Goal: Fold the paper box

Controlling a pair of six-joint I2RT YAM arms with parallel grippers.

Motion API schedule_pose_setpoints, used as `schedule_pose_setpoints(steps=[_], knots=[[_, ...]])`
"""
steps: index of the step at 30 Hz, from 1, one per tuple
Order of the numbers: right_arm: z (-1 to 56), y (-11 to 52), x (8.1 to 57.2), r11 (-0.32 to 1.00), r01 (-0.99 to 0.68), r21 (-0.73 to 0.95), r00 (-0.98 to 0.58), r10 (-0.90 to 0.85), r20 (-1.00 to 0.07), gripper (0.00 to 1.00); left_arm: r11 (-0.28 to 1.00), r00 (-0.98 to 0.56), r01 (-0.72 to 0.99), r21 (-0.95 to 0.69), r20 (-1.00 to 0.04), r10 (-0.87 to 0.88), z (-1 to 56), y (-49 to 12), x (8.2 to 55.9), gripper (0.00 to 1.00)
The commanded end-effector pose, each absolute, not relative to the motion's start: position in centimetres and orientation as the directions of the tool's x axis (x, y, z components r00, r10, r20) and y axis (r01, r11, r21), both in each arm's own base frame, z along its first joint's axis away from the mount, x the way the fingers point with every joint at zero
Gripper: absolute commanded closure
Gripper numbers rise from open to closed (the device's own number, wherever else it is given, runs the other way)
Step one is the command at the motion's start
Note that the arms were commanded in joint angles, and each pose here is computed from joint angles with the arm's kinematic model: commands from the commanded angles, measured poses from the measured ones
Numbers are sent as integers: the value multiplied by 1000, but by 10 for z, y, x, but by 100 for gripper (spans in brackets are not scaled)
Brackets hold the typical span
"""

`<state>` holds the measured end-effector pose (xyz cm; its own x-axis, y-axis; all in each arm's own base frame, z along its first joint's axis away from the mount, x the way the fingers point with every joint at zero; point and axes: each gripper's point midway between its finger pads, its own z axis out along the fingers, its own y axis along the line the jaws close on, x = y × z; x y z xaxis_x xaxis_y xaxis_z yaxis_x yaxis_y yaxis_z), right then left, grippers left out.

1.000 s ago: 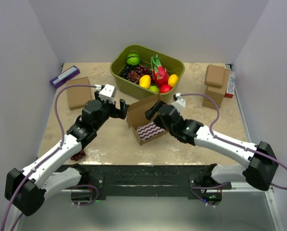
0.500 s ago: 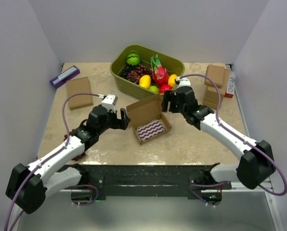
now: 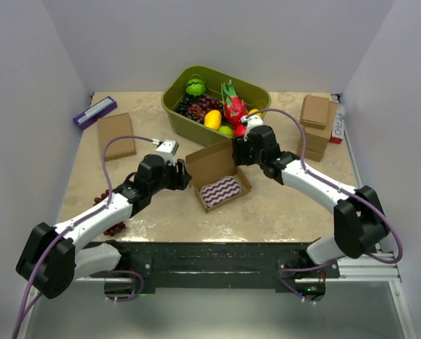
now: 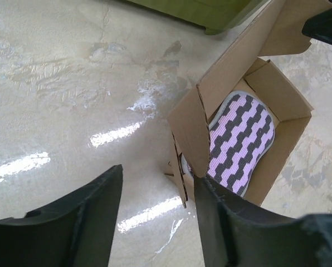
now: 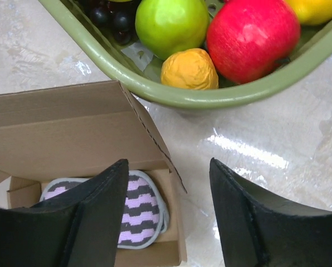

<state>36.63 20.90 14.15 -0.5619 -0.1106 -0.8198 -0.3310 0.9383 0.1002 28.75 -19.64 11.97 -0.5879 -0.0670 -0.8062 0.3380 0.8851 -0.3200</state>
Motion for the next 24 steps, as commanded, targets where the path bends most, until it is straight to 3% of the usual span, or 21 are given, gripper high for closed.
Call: schedule_pose_setpoints(steps=[1,4,5,8,11,16,24], knots=[[155,221,383,919,-384,85,-484,-122,-866,43,880,-531,366,-301,-845,-68,129,-200,300,46],[149,222,385,918,-390,72,-479,-135,-867,51,875,-525,381,-297,-849,-60,129,-204,302,59],[150,221,386,918,-389,71,-476,-134,-869,62,875,-523,383,-296,-851,-60,130,-205,303,65],[152,220,384,919,-388,75,-463,-124,-878,82,876,-518,387,-287,-854,-50,130,-207,308,79],[160,213,382,933,-348,95,-445,-75,-892,91,878,-510,385,-285,-859,-55,133,-209,314,87],[162,209,367,949,-270,166,-406,44,-913,100,867,-487,402,-294,-871,-70,142,-221,325,94],[173,211,347,979,-72,189,-286,161,-945,100,906,-413,372,-200,-910,-31,156,-244,347,97]])
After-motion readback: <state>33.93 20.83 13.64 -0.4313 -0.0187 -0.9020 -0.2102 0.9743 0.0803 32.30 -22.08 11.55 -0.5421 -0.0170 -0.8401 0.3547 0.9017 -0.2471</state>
